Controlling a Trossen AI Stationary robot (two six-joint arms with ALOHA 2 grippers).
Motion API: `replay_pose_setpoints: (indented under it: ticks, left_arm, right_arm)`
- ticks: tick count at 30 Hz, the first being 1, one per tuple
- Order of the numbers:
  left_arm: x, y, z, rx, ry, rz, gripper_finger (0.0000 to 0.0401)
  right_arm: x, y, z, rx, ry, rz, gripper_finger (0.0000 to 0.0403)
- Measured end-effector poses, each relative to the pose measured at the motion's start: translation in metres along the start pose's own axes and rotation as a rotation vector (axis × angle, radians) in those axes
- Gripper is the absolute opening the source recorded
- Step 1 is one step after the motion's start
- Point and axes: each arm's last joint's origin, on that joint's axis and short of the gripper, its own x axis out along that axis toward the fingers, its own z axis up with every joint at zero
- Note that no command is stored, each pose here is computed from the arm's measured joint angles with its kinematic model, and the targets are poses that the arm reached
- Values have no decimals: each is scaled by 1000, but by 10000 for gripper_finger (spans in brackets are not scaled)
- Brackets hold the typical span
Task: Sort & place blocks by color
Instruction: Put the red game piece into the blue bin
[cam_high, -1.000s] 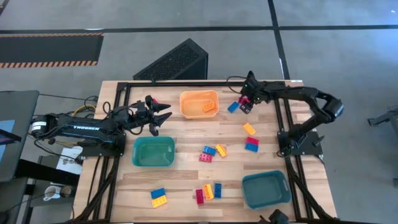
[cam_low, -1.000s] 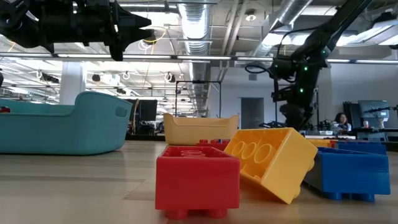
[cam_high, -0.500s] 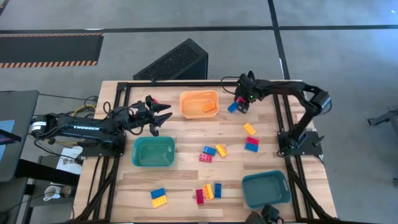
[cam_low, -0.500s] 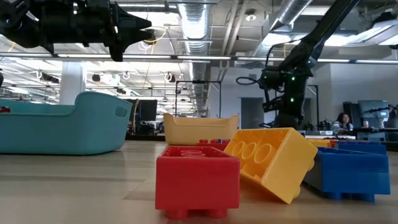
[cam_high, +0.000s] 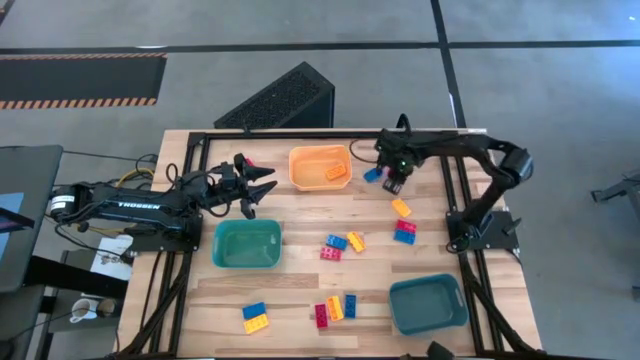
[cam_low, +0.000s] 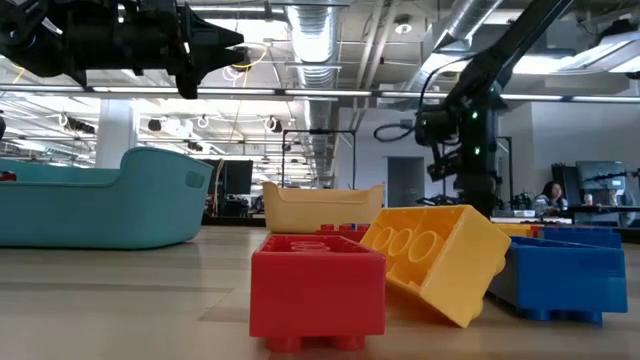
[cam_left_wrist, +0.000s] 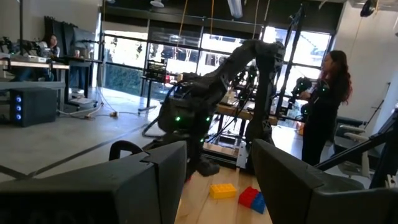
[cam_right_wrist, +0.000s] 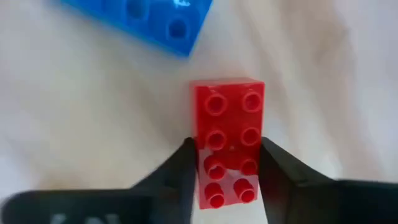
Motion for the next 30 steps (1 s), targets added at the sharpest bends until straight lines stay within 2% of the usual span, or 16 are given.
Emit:
replay_pose_setpoints:
  ticks: [4, 9, 14, 17, 23, 27, 30]
  left_arm:
    - [0, 0, 0, -1, -2, 0, 169]
    - [0, 0, 0, -1, 1, 0, 169]
    - [0, 0, 0, -1, 3, 0, 169]
    - [0, 0, 0, -1, 3, 1, 169]
    - [0, 0, 0, 0, -1, 14, 169]
    - [0, 1, 0, -8, -5, 30, 169]
    - [0, 1, 1, -11, -14, 29, 169]
  right_arm:
    - [-34, 3, -8, 78, -61, -15, 109]
    - [-85, 27, -27, 94, -214, 27, 109]
    - [-139, 70, -58, -6, -418, 218, 119]
    - [-163, 95, -82, -32, -491, 349, 122]
    - [-192, 140, -125, -38, -534, 574, 120]
    - [-194, 168, -149, -110, -498, 616, 124]
    - [-189, 189, -165, -222, -438, 616, 125]
